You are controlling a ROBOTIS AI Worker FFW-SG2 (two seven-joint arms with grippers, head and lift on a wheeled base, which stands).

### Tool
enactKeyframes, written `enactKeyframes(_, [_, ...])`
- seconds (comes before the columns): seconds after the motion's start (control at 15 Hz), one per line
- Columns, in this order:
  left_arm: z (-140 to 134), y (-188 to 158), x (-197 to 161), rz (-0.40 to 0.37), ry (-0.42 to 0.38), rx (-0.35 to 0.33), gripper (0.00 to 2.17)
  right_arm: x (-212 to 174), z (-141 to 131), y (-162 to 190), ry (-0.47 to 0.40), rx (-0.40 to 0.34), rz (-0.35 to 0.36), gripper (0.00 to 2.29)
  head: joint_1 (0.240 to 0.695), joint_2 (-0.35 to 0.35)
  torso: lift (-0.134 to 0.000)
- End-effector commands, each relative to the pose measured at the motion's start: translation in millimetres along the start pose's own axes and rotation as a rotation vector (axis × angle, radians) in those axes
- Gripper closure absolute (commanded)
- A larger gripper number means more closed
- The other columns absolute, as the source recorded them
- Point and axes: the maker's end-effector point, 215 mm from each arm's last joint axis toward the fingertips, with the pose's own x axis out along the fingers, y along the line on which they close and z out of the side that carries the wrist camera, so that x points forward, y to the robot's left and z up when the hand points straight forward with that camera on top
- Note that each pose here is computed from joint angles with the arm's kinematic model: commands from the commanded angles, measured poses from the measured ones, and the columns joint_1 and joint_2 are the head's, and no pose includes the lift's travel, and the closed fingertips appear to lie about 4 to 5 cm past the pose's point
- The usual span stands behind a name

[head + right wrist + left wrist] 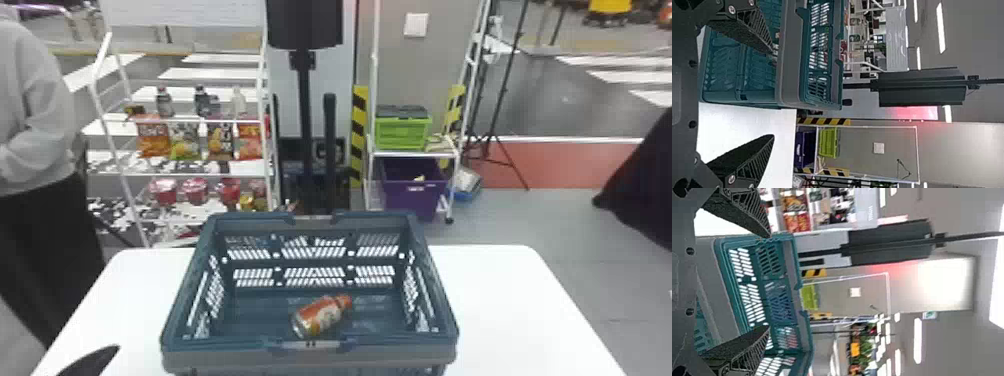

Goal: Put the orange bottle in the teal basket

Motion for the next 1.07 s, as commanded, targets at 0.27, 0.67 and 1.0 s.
enactKeyframes(0.27, [-41, -33, -22, 0.191, -0.069, -0.148, 0.08, -2, 2, -2, -0.014, 0.007, 0.025, 0.13, 0.499, 0.0, 0.0])
enactKeyframes(0.67, [-73, -51, -17, 0.182, -0.007, -0.154, 0.08, -3, 5, -1, -0.022, 0.01, 0.03, 0.13, 0.499, 0.0, 0.0])
enactKeyframes(1.0, [-86, -52, -17, 0.18, 0.016, -0.154, 0.08, -2, 3, -1, -0.019, 0.012, 0.03, 0.13, 0.499, 0.0, 0.0])
